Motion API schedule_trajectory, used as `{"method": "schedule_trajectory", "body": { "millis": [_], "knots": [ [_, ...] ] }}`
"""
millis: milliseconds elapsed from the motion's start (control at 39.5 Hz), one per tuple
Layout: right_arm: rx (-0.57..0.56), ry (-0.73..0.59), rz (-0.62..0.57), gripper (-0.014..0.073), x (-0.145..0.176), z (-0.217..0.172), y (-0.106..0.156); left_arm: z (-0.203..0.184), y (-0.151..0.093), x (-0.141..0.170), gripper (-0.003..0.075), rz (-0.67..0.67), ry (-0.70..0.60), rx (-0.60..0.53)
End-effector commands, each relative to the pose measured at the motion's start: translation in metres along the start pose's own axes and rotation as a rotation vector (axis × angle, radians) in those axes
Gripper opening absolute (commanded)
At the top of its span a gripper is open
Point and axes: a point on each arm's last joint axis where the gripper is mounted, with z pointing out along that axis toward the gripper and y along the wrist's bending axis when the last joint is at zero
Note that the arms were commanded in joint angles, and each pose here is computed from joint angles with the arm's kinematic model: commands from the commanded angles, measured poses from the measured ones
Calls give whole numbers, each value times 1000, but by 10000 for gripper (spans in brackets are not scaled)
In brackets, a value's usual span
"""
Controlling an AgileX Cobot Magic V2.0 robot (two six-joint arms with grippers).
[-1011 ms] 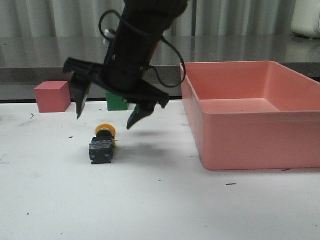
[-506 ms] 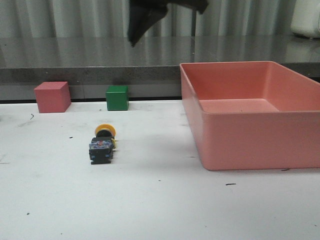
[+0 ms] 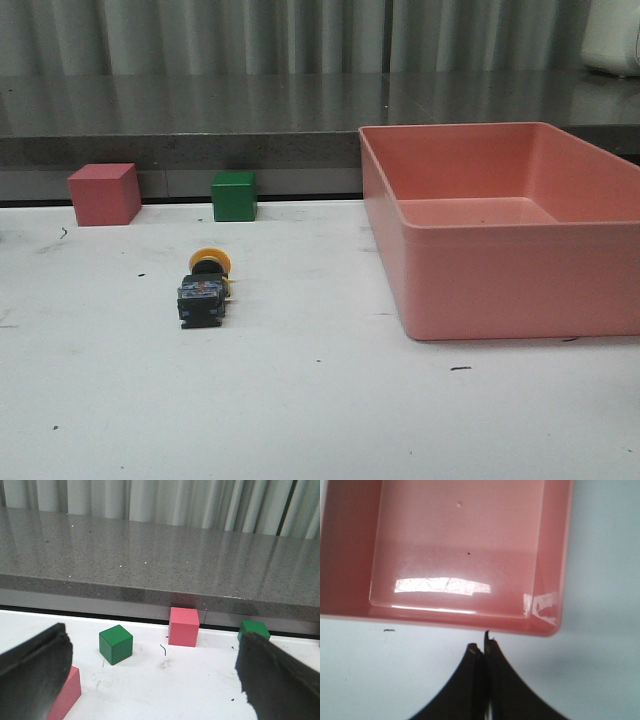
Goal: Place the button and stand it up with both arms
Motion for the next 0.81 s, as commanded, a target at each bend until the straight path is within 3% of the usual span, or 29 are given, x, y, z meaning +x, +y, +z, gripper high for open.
{"method": "schedule_trajectory", "body": {
  "millis": [0, 202, 455, 632, 784],
  "knots": [
    [1, -186, -14, -70, 18, -27, -4, -1, -2, -19, 640, -9, -104, 12],
    [-10, -364, -15, -70, 73, -43, -8, -1, -2, -19, 640, -9, -104, 12],
    [-27, -636, -19, -70, 154, -34, -15, -1, -2, -19, 640, -9, -104, 12],
    [-37, -783, -20, -70, 181, -33, -18, -1, -2, -20, 640, -9, -118, 13],
    [-40, -821, -21, -70, 188, -34, -18, 0, -2, -21, 640, -37, -120, 17]
  ]
}}
